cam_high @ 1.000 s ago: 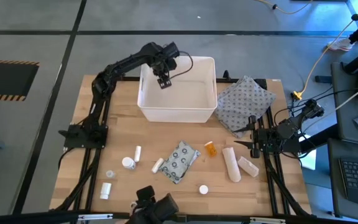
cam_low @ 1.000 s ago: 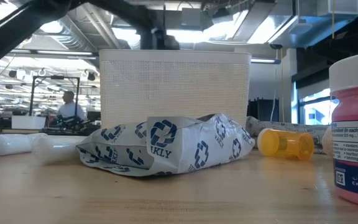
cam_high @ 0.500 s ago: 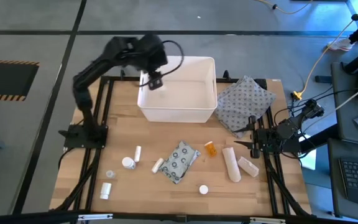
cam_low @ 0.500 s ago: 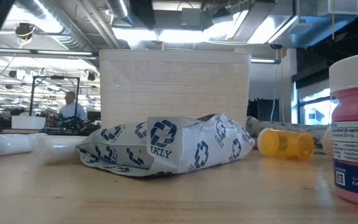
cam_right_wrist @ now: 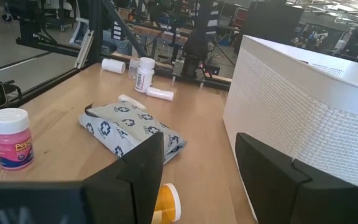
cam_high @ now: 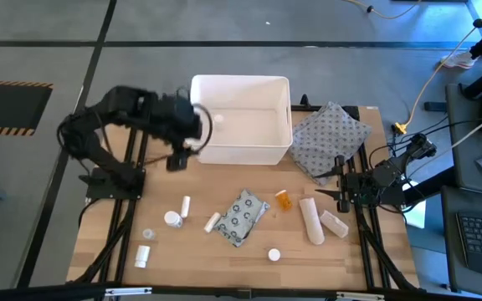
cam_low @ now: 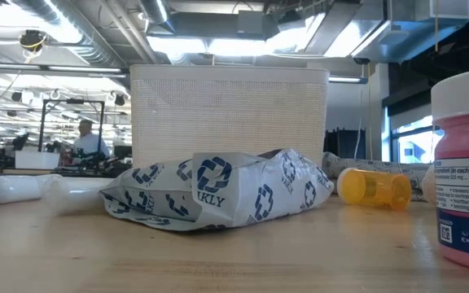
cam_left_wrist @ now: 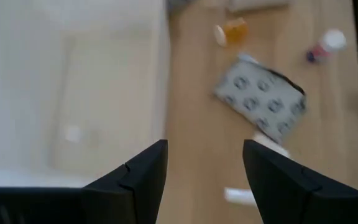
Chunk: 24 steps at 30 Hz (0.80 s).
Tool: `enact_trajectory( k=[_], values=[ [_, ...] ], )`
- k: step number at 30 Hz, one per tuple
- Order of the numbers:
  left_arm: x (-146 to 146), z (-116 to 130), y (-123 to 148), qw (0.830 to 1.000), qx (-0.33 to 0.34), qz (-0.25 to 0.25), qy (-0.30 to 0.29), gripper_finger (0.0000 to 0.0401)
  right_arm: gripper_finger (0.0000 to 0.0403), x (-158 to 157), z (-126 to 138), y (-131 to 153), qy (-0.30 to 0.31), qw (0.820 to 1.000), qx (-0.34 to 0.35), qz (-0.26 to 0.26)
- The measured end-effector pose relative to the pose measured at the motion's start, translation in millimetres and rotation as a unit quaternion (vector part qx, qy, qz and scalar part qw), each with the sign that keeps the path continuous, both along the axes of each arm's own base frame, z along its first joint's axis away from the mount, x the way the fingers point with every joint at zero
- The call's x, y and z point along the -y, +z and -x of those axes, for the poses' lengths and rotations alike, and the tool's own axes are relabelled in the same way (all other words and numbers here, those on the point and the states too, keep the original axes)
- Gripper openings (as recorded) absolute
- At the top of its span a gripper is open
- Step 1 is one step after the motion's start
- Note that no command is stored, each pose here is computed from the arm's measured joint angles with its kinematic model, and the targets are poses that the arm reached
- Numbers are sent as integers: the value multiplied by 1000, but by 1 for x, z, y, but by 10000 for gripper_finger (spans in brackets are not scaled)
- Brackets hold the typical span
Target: Pick & place medical supplies in basket/bin
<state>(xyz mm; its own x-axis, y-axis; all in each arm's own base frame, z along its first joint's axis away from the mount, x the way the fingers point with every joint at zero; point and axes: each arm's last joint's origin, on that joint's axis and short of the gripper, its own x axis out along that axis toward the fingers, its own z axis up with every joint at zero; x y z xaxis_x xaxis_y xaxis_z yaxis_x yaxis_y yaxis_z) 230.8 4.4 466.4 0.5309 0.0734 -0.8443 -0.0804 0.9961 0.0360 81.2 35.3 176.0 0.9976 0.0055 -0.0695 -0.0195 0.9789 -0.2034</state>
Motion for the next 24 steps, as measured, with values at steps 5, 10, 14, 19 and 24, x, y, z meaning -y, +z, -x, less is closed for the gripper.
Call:
enact_trajectory(
  k=[5,10,14,19,24],
  values=[
    [31,-2,-43,998,-64,2,27,202,201,0,0,0,0,1000,0,0],
    [67,-3,-89,996,-83,23,24,202,201,0,0,0,0,1000,0,0],
    [94,1,-119,995,-78,43,38,202,201,0,0,0,0,1000,0,-1],
    [124,5,-153,997,-56,39,36,202,201,0,0,0,0,1000,1,-1],
    [137,12,-174,997,-63,35,39,202,201,0,0,0,-1,1000,1,-23]
  ],
)
